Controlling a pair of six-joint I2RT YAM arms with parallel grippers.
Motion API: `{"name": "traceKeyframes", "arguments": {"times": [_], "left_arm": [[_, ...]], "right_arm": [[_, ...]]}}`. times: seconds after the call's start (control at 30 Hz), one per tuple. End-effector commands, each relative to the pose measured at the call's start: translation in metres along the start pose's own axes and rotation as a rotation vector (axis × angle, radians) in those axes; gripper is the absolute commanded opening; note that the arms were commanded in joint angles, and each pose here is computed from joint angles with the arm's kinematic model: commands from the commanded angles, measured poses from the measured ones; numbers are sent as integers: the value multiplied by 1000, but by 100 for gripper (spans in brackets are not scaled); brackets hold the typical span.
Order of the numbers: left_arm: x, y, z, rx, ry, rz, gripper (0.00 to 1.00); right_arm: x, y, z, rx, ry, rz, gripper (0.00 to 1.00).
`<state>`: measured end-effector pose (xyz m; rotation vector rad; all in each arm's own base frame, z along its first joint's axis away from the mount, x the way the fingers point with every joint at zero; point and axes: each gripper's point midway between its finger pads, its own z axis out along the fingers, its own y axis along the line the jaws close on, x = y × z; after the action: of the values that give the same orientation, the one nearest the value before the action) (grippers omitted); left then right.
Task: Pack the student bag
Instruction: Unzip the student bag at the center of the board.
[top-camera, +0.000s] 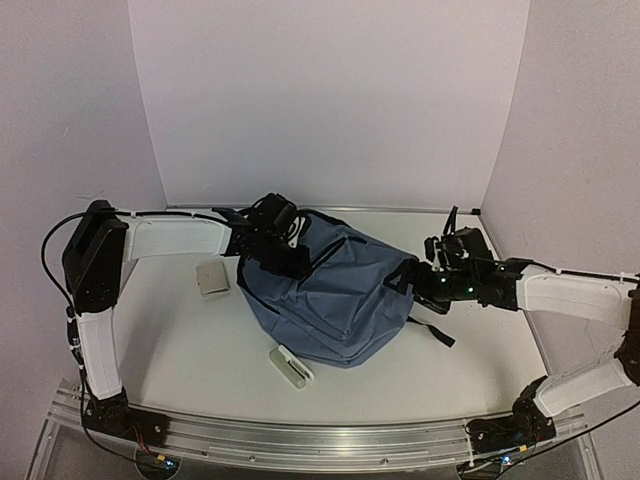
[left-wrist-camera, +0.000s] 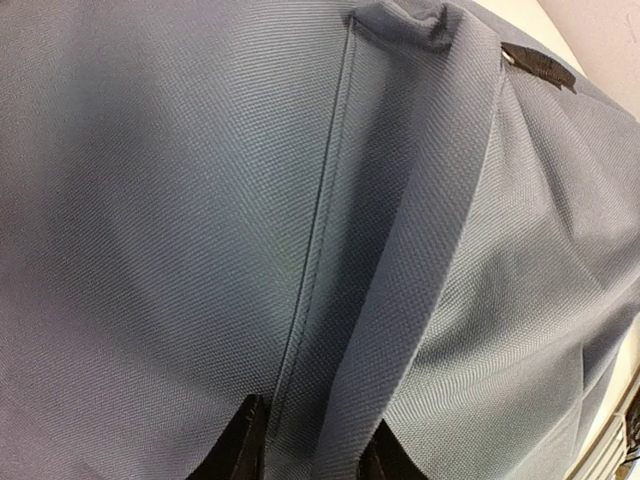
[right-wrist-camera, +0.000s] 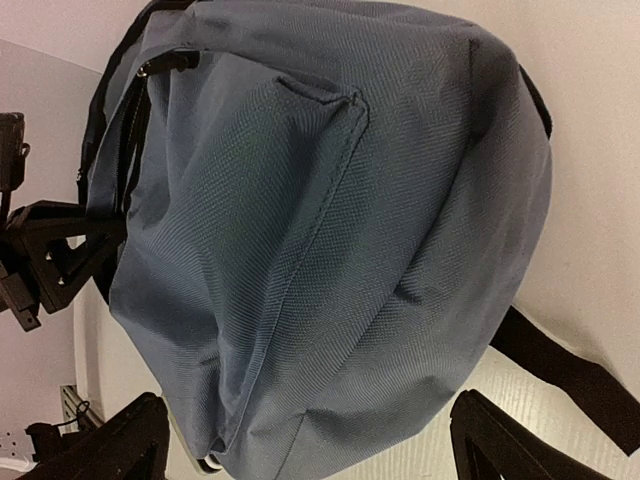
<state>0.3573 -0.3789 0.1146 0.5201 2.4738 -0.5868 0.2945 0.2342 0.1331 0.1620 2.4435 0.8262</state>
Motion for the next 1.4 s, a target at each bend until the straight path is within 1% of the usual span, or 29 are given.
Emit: {"name": "traceKeyframes", "arguments": {"times": [0.0,0.07,0.13,0.2,0.23,0.3,0.33,0.43,0.47,0.5,0.6,0.73,0.87,0.9,0.93,1.0,1.07,1.1,1.13,1.2,1.3,1.37], "left_arm": [[-2,22,-12,-40,-13,-58,27],[-1,24,-14,-34,-12,-70,29],[1,25,-14,-22,-7,-77,29],[4,24,-12,-7,4,-81,24],[6,25,-10,-5,10,-81,18],[8,25,-9,-5,18,-82,5],[9,26,-9,-6,19,-83,1],[12,23,-11,11,27,-90,0],[14,21,-12,23,31,-95,0],[17,16,-12,54,43,-107,0],[26,-2,-12,148,64,-157,0],[37,-37,-12,268,81,-205,0],[36,-75,-12,396,52,-260,0],[36,-82,-12,418,43,-275,0],[36,-85,-10,427,33,-286,0],[33,-82,-6,412,8,-321,0],[32,-68,-2,344,-19,-354,0],[31,-61,0,308,-36,-370,0],[31,-55,2,289,-43,-393,0],[32,-45,6,282,-52,-435,0],[36,-31,16,279,-64,-506,0],[38,-25,22,299,-60,-551,0]], "right_arm": [[2,23,21,-165,-4,53,90],[6,19,32,-167,11,59,83],[9,14,42,-155,18,61,75],[10,9,51,-134,19,61,61],[9,7,53,-124,13,62,55],[5,1,57,-95,-9,64,35],[3,-1,57,-82,-22,65,28],[-10,-6,60,-37,-71,57,7],[-14,-8,61,-24,-82,50,2],[-19,-12,64,-7,-88,41,0],[-46,-25,70,26,-114,26,0],[-87,-45,80,74,-134,-16,0],[-133,-50,86,106,-168,-79,0],[-141,-51,87,124,-170,-93,6],[-145,-54,86,160,-159,-111,14],[-160,-47,79,187,-170,-138,31],[-170,-40,64,209,-198,-151,51],[-174,-37,54,221,-218,-156,58],[-174,-33,46,236,-225,-161,64],[-171,-24,30,273,-249,-185,72],[-156,0,16,324,-262,-237,85],[-138,19,15,351,-258,-274,89]]}}
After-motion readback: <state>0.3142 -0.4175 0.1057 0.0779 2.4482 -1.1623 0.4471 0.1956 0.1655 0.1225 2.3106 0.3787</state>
